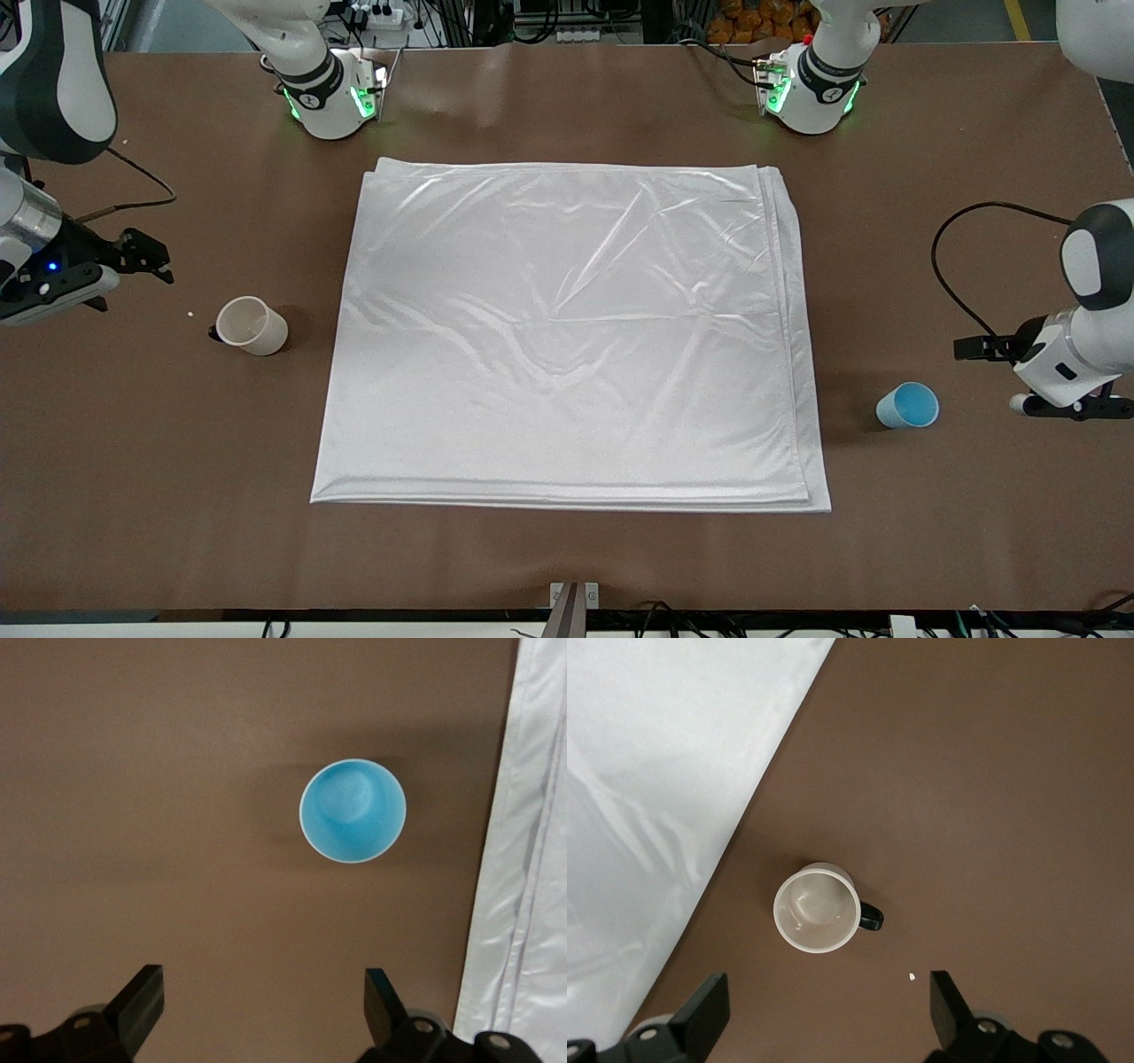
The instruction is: Place blue cup into white mug on cloth
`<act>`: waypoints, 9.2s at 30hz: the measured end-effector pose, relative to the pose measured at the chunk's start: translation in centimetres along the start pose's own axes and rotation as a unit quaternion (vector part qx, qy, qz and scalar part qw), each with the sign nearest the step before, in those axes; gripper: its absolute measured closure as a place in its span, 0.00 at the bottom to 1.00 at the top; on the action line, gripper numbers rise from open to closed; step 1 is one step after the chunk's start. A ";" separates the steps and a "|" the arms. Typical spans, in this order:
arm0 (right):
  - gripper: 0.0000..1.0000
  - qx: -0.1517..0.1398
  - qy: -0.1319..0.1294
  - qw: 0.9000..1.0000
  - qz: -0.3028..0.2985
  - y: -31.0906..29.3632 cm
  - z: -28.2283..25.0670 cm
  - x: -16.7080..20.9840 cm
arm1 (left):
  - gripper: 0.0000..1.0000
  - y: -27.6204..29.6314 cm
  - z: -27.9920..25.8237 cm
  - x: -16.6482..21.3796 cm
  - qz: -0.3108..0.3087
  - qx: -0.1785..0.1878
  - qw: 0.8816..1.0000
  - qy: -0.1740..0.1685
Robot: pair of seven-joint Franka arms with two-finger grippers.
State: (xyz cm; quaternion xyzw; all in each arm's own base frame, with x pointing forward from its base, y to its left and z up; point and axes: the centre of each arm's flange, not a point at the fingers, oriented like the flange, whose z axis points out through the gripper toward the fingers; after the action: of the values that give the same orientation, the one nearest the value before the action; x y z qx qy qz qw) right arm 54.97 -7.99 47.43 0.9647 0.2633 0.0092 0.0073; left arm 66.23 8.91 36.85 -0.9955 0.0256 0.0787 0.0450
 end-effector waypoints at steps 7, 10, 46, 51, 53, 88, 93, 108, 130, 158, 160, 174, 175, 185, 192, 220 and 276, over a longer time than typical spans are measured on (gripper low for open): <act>0.00 0.005 -0.003 0.995 -0.101 1.2 2.3 -0.4 | 0.00 -1.4 4.3 1.8 0.015 0.001 1.000 0.016; 0.00 0.007 -0.003 0.991 -0.137 1.7 3.7 -0.2 | 0.00 -1.3 5.7 2.4 0.018 0.002 1.000 0.023; 0.00 -0.027 0.001 0.847 -0.531 7.1 20.0 -1.4 | 0.06 1.6 14.8 5.7 0.042 -0.001 0.998 0.049; 0.00 -0.025 0.001 0.829 -0.559 6.5 21.3 -2.0 | 0.28 2.1 15.9 5.8 0.045 -0.003 0.998 0.046; 0.00 -0.023 0.001 0.825 -0.565 6.2 22.0 -2.3 | 0.43 2.1 15.9 5.8 0.044 -0.004 0.998 0.046; 0.41 -0.013 0.005 0.808 -0.590 4.1 28.3 -5.4 | 0.95 2.0 9.1 5.6 0.038 -0.010 0.997 0.063; 0.68 -0.012 0.005 0.806 -0.592 4.0 28.4 -5.5 | 0.95 2.3 6.8 5.2 0.036 -0.019 0.997 0.068; 0.81 -0.038 0.011 0.797 -0.603 3.9 26.1 -3.8 | 0.95 1.1 2.9 4.2 0.026 -0.019 0.996 0.080; 0.81 -0.011 0.010 0.861 -0.509 -16.3 19.2 10.1 | 0.95 1.5 1.9 4.0 0.019 -0.022 0.996 0.087; 0.81 0.007 -0.010 0.922 -0.386 -41.5 21.1 17.7 | 0.95 20.4 -1.3 2.8 -0.049 -0.085 0.994 0.045; 0.81 0.007 -0.014 0.924 -0.383 -42.1 21.6 17.6 | 0.95 22.1 -1.5 2.5 -0.055 -0.088 0.994 0.042; 0.81 -0.019 -0.023 0.925 -0.378 -46.8 24.6 19.0 | 0.95 33.9 -2.2 -0.5 -0.092 -0.086 0.992 0.029; 0.81 -0.019 -0.024 0.925 -0.378 -46.9 24.8 19.0 | 0.95 34.8 -2.2 -0.7 -0.094 -0.085 0.992 0.028; 0.81 -0.019 -0.017 0.926 -0.376 -46.7 26.0 19.6 | 0.95 42.3 -2.1 -4.0 -0.104 -0.078 0.991 0.021; 0.74 -0.021 -0.011 0.930 -0.368 -46.8 25.7 19.9 | 0.95 45.7 -1.5 -5.8 -0.105 -0.072 0.992 0.014; 0.00 -0.072 -0.006 0.956 -0.284 -38.6 6.0 19.4 | 0.95 57.0 0.9 -13.1 -0.101 -0.052 0.994 0.000; 0.00 -0.064 0.007 0.985 0.157 -6.3 -14.6 4.3 | 0.91 62.2 9.7 -11.6 -0.114 -0.115 0.985 0.053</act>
State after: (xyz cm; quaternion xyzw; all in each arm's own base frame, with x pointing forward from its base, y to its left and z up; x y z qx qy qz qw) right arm 55.15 -0.28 61.96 0.9915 0.1074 0.0336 0.0656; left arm 49.69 -51.51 23.85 -0.9933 -0.0948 0.0228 -0.0621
